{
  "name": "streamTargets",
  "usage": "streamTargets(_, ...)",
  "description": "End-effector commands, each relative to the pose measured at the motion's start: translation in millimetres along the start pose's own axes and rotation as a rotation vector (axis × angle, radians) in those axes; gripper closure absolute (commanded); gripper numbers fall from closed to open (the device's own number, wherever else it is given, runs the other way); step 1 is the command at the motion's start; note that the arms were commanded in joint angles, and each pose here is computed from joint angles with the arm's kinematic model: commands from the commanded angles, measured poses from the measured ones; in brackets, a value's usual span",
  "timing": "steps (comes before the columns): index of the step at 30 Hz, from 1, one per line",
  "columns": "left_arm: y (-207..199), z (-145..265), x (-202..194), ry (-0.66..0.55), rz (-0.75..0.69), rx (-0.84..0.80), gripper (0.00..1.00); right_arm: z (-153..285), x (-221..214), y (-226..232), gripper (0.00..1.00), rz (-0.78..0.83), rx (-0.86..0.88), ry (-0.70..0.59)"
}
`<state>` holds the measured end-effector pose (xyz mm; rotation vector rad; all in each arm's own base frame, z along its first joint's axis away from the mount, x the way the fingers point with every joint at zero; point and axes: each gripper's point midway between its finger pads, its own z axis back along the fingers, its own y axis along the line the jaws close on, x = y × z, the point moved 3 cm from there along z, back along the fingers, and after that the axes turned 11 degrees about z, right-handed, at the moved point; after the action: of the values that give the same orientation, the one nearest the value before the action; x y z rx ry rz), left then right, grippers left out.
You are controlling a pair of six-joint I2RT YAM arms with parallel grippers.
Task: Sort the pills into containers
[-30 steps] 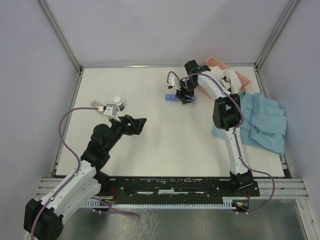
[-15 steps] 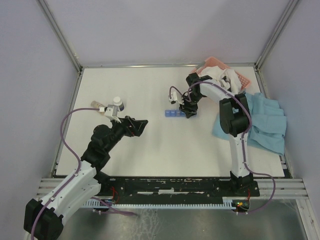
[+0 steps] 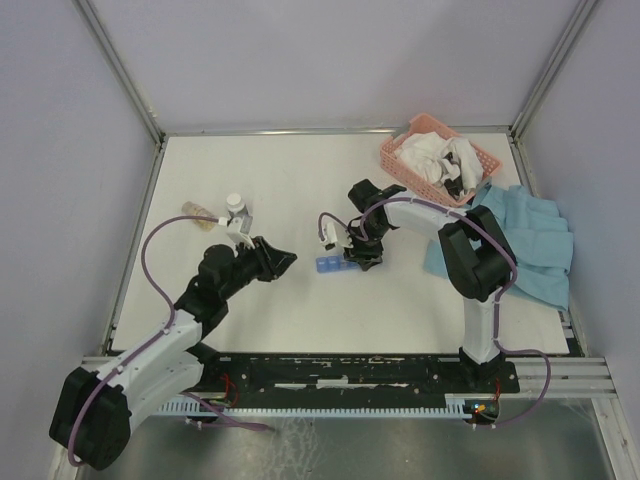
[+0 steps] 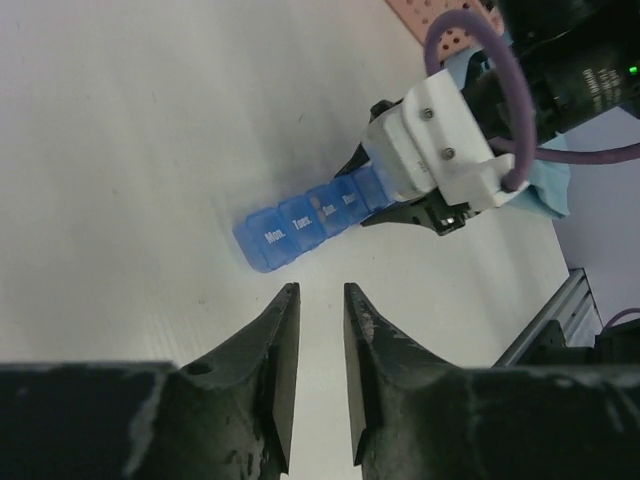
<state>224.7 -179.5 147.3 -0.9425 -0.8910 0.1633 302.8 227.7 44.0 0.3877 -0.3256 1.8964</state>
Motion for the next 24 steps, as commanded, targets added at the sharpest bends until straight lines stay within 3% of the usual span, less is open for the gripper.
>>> streamTargets(1,-4.8,-8.7,-12.4,0.069,0.062,-0.057,0.74,8.2,16.0,-2.3,0.49,-0.001,-0.068,-0.015)
streamTargets(14,14.3,-51.4,-26.2,0.117,0.04,0.114,0.97,1.9,14.9,-3.1,0.49,-0.013,-0.092,0.011)
streamTargets(24,-5.0,-70.8,-8.4,0.121,0.008,0.099,0.97,-2.1,10.3,-1.4,0.49,-0.019,-0.082,0.026)
